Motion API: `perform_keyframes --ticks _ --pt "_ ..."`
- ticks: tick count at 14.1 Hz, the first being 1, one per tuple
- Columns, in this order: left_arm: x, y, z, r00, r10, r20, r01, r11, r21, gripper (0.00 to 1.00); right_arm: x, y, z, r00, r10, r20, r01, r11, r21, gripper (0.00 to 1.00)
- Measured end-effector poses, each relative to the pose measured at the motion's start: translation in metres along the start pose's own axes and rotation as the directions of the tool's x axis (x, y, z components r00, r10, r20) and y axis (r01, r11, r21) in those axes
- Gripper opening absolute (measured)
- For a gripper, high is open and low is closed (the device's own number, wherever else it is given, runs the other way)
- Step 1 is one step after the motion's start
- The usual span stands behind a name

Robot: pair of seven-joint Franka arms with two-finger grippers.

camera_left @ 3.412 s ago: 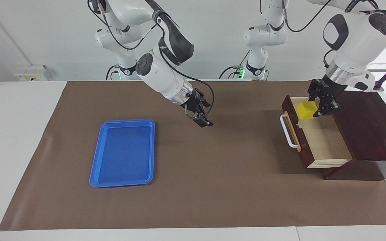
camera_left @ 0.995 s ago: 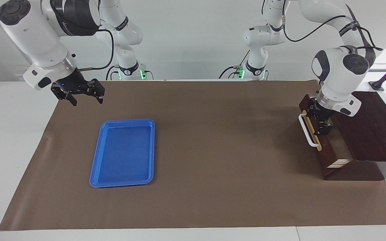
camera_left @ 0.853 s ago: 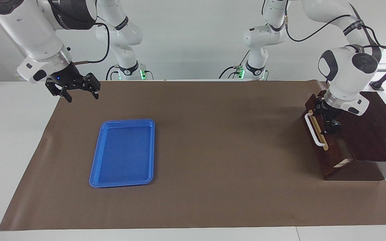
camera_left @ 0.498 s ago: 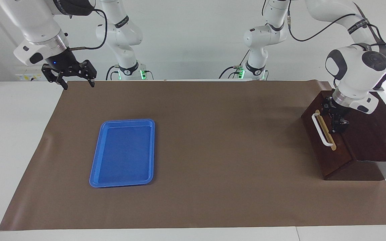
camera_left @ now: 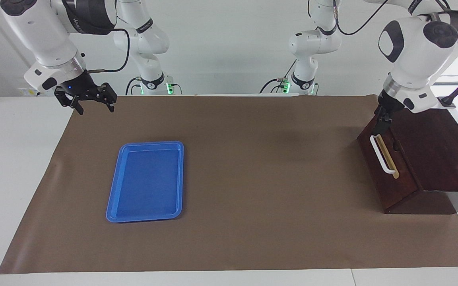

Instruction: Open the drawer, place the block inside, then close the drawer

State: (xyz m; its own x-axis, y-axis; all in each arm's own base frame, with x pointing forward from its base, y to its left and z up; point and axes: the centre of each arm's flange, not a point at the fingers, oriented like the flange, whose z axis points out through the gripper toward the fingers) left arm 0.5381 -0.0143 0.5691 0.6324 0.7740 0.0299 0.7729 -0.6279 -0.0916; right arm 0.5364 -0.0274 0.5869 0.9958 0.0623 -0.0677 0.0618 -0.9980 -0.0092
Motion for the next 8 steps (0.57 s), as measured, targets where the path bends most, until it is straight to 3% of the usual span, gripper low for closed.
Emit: perform_keyframes --ticks 3,8 --pt "-0.016 -0.013 -0.024 0.965 0.262 0.02 -0.261 0.965 -0.036 1.0 0.0 0.002 0.0 1.0 0.005 0.005 -0.005 1.0 0.001 1.0" --pt "-0.016 0.008 -0.016 0.804 0.591 0.063 -0.59 0.806 -0.044 1.0 -0.003 0.003 -0.006 1.0 0.011 0.015 -0.011 1.0 0.002 1.0"
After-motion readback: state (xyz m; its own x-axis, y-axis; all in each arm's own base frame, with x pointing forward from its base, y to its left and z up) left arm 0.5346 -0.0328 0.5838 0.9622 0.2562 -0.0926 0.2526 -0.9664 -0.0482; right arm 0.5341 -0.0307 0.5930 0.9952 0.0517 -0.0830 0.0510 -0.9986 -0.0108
